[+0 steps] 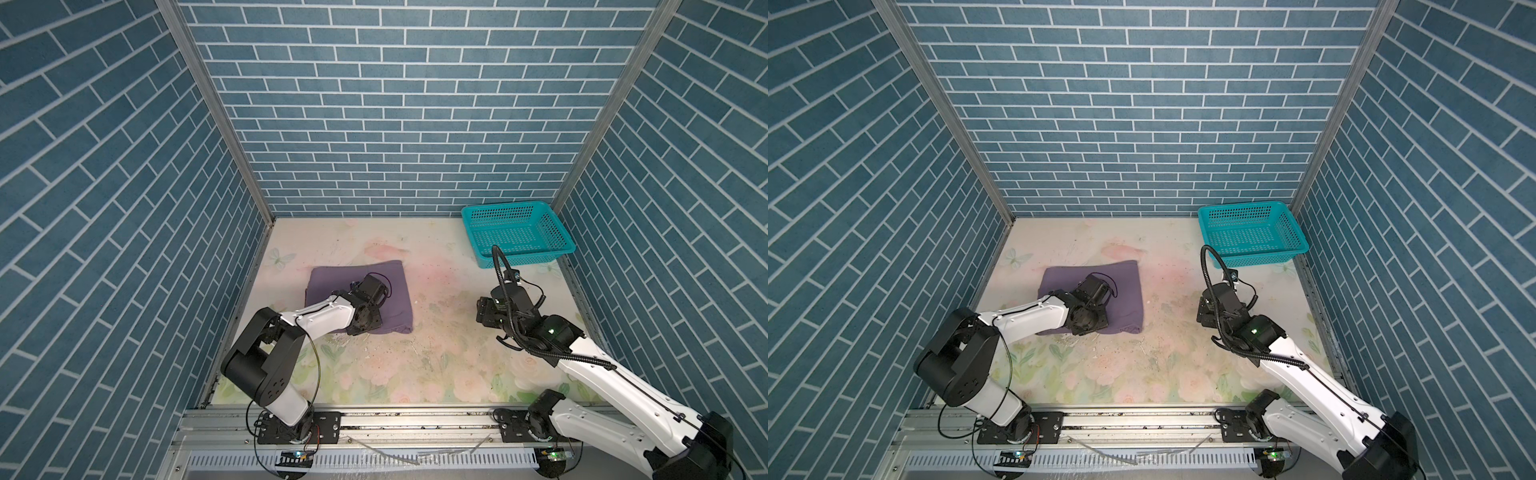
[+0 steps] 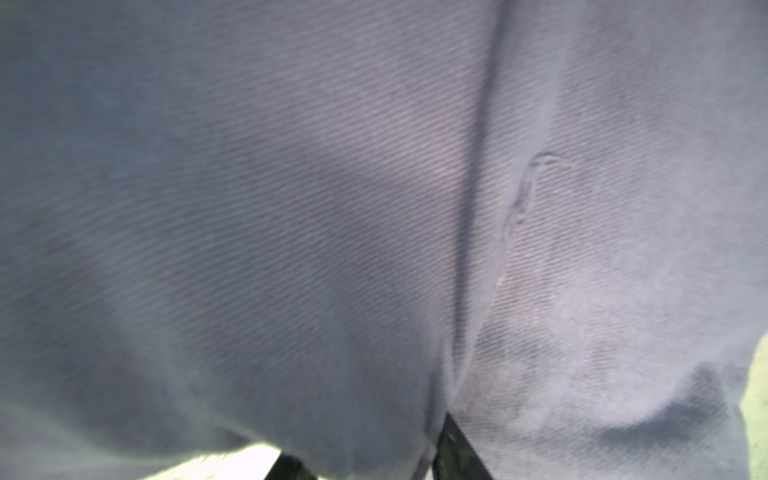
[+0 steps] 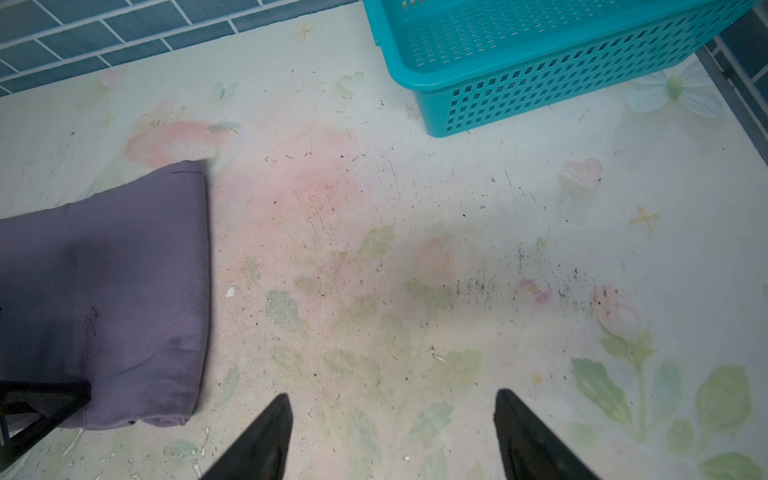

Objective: Fold and stack the trousers
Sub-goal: 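Drag the purple bundle with the left gripper toward the far corner away from the basket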

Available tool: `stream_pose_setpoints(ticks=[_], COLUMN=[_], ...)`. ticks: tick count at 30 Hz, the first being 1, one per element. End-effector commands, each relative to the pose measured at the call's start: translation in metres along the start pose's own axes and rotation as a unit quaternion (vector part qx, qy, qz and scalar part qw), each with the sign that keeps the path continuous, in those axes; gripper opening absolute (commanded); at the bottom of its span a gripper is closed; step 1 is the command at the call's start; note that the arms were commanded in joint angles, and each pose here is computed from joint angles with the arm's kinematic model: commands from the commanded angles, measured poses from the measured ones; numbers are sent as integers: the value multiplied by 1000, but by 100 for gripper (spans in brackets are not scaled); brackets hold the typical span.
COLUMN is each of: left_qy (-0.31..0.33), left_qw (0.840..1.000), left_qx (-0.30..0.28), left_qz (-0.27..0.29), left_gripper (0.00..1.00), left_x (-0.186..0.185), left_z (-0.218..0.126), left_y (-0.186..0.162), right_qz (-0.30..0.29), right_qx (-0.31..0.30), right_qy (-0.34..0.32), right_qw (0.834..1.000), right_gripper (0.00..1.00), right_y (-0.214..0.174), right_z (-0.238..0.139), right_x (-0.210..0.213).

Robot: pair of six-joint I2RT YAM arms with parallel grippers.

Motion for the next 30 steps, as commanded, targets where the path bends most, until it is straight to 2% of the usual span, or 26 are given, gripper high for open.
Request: stream_pose_setpoints(ticks=[1,15,22,26,30], left_qy=[27,15,10,-7,-12], left_qw=[999,993,986,982,981], left_qx=[12,-12,-13,-33,-29], left_qz=[-24,-118,-165,-186,-192], left_gripper=[36,35,35,36,36], left_x=[21,59,76,76,72], left_z=[25,50,67,69,71], left_y=[6,97,125,147,168], right_qz=[16,13,8,5,9], right_qx=[12,32,48,57,62], right_qy=[-10,-27,-36,-40,-36], right_qw=[1000,999,998,998,997], right_gripper=[77,77,78,78,77], right_y=[-9,-6,-6,-5,-5], right_z=[8,24,37,45,51], right_x=[-4,0,3,5,6])
Point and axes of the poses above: each gripper's point midway between its finger pads, its own z axis out along the fingers, its own x axis along the line the jaws close on, y = z × x, the point moved 1 cm from there along -z, back along the fingers, and after that the axes turned 2 degrees about -z, right-handed, at the moved point
